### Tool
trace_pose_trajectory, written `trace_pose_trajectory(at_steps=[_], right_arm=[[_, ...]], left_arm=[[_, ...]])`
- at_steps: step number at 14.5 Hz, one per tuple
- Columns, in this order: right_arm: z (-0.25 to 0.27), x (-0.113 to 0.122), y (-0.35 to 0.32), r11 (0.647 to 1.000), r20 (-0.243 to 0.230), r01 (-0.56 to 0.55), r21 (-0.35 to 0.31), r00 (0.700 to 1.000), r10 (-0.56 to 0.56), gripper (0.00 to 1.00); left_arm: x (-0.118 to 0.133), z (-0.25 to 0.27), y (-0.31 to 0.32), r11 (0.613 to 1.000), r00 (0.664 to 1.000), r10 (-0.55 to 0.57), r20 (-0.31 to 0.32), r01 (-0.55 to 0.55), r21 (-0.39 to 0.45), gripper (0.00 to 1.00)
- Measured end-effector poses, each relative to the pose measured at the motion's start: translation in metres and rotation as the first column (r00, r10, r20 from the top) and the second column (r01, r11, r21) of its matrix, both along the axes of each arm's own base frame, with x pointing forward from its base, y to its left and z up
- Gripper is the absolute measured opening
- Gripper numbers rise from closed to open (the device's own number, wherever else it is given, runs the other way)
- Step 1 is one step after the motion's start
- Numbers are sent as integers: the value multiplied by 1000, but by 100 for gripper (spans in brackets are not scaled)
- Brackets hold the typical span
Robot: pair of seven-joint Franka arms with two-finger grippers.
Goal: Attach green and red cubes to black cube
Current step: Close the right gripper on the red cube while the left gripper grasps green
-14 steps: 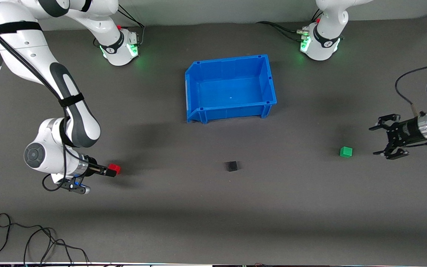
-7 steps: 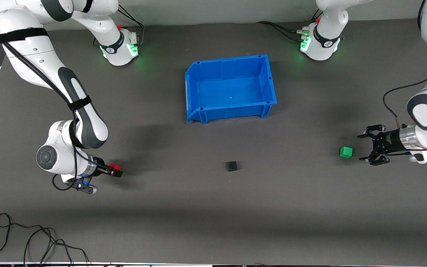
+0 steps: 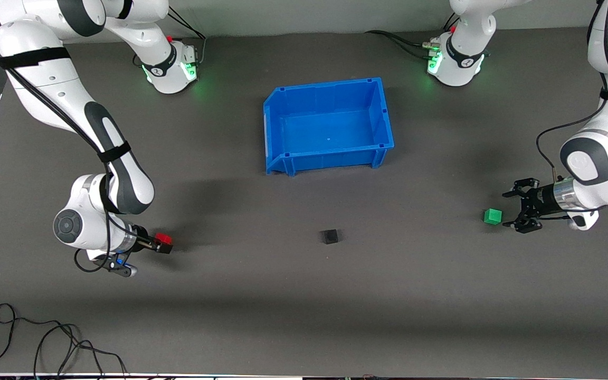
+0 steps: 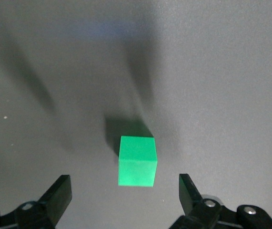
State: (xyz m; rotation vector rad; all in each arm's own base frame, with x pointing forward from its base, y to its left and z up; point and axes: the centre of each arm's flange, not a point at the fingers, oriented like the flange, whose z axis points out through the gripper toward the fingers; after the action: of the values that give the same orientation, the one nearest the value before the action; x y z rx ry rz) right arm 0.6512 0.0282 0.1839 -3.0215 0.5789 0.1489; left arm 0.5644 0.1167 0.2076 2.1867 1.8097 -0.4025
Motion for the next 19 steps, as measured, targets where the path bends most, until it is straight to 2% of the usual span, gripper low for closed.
trace_pose_trajectory(at_steps=[1,2,4,5,6,8,9,10,11,12,13,15,16,19], right_arm=[[-1,0,0,1000,0,0,0,1000,0,87],[-3,0,0,1000,1,0,0,1000,0,81],[-4,0,0,1000,3,1,0,1000,-1,78],[-5,0,0,1000,3,1,0,1000,-1,73],[-5,0,0,1000,3,1,0,1000,-1,73],[-5,0,0,1000,3,1,0,1000,-1,61],[-5,0,0,1000,2,1,0,1000,-1,61],[-5,0,0,1000,2,1,0,1000,-1,59],[-6,0,0,1000,2,1,0,1000,-1,59],[-6,0,0,1000,1,1,0,1000,-1,51],[-6,0,0,1000,1,1,0,1000,-1,38],[-6,0,0,1000,2,1,0,1000,-1,39],[-5,0,0,1000,4,1,0,1000,-1,39],[-1,3,1,999,13,36,-3,999,-36,39]], left_arm=[[0,-5,0,1000,1000,-2,5,2,6,100],[1,-9,-1,1000,1000,-3,8,3,10,100],[2,-17,-4,1000,1000,-5,12,5,18,100],[2,-20,-6,1000,1000,-5,14,4,21,100],[3,-23,-8,1000,1000,-1,18,0,22,100],[3,-28,-12,1000,1000,2,18,-3,22,100],[4,-30,-13,1000,1000,2,18,-3,22,95],[4,-30,-13,1000,1000,2,18,-3,22,94],[4,-30,-13,1000,1000,3,18,-3,21,90],[4,-30,-13,1000,1000,3,18,-4,21,77],[4,-30,-13,1000,1000,3,18,-4,21,65],[4,-29,-13,1000,1000,4,19,-4,21,41],[4,-29,-13,1000,1000,3,21,-4,21,37],[10,-20,-13,1000,1000,4,30,-5,13,37]])
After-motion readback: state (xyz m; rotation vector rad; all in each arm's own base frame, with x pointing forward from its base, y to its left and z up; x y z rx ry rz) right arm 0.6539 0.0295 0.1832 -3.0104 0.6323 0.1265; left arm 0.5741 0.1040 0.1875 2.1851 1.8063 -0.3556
